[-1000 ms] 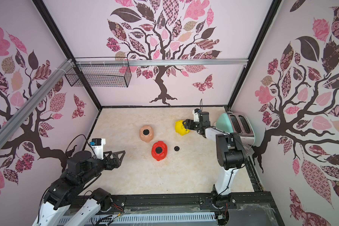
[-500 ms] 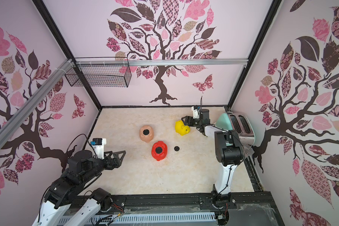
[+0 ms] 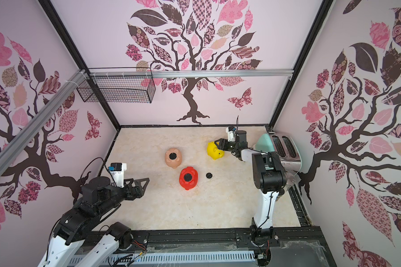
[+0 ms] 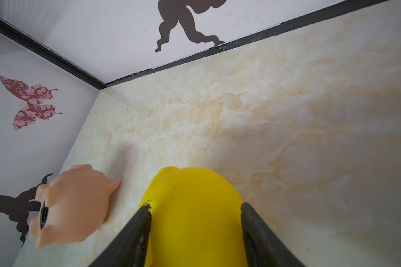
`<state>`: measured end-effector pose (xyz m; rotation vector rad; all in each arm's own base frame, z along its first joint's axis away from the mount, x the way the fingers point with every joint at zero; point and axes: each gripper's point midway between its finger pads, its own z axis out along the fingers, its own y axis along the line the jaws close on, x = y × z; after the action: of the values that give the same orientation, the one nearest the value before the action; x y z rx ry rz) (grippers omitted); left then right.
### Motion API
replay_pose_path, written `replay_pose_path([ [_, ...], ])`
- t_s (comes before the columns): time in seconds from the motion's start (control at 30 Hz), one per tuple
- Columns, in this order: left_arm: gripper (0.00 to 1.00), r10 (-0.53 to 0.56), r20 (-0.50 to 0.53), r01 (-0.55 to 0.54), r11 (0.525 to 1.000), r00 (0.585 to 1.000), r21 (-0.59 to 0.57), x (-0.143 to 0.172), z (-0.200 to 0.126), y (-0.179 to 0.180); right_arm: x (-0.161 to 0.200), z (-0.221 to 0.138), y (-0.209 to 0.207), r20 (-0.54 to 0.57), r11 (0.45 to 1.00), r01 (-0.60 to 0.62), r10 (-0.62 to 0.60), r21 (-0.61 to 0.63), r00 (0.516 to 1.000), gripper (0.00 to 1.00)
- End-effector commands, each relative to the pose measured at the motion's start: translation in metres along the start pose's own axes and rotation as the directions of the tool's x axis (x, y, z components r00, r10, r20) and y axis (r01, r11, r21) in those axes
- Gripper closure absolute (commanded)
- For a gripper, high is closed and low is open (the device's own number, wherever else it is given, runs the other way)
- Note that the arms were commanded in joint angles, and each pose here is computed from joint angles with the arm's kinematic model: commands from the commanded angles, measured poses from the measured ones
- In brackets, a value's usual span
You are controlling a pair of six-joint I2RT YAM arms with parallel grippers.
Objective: Close piggy banks
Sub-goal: Turn over the piggy bank at the center of the board.
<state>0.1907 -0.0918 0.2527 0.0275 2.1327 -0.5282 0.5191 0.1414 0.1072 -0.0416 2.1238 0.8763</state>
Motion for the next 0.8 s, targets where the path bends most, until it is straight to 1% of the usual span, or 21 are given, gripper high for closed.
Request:
replay_pose_path([
  [0.0, 0.08, 0.009, 0.014, -0.009, 1.0, 1.0, 0.016, -0.002, 0.0, -0.002, 0.019, -0.001, -0.016, -0.013, 0.993, -0.107, 0.108, 0.052, 0.994, 0.44],
  [0.07, 0.08, 0.009, 0.017, -0.009, 1.0, 1.0, 0.018, -0.002, -0.001, -0.003, 0.024, -0.004, -0.017, -0.003, 0.985, -0.16, 0.161, 0.064, 0.987, 0.48],
  [0.13, 0.08, 0.009, 0.02, -0.009, 1.0, 1.0, 0.019, -0.002, -0.001, -0.003, 0.028, -0.008, -0.014, 0.012, 0.98, -0.188, 0.188, 0.069, 0.982, 0.46],
  [0.23, 0.08, 0.009, 0.021, -0.009, 1.0, 1.0, 0.019, -0.002, -0.002, -0.003, 0.033, -0.012, -0.006, 0.025, 0.977, -0.197, 0.195, 0.079, 0.98, 0.46],
  [0.37, 0.08, 0.009, 0.022, -0.009, 1.0, 1.0, 0.021, -0.002, -0.002, -0.003, 0.029, -0.016, 0.001, 0.061, 0.968, -0.234, 0.229, 0.091, 0.971, 0.46],
  [0.43, 0.08, 0.009, 0.025, -0.009, 1.0, 1.0, 0.023, -0.003, -0.003, -0.003, 0.026, -0.019, 0.0, 0.087, 0.959, -0.258, 0.249, 0.12, 0.965, 0.45],
  [0.57, 0.08, 0.009, 0.028, -0.009, 1.0, 1.0, 0.023, -0.003, -0.003, -0.003, 0.027, -0.02, 0.0, 0.116, 0.953, -0.269, 0.253, 0.143, 0.96, 0.43],
  [0.63, 0.08, 0.009, 0.029, -0.01, 1.0, 1.0, 0.023, -0.003, -0.004, -0.003, 0.03, -0.019, -0.001, 0.112, 0.951, -0.274, 0.259, 0.144, 0.959, 0.42],
  [0.77, 0.08, 0.009, 0.028, -0.01, 1.0, 1.0, 0.023, -0.003, -0.003, -0.003, 0.035, -0.02, 0.002, 0.097, 0.96, -0.249, 0.237, 0.126, 0.967, 0.37],
])
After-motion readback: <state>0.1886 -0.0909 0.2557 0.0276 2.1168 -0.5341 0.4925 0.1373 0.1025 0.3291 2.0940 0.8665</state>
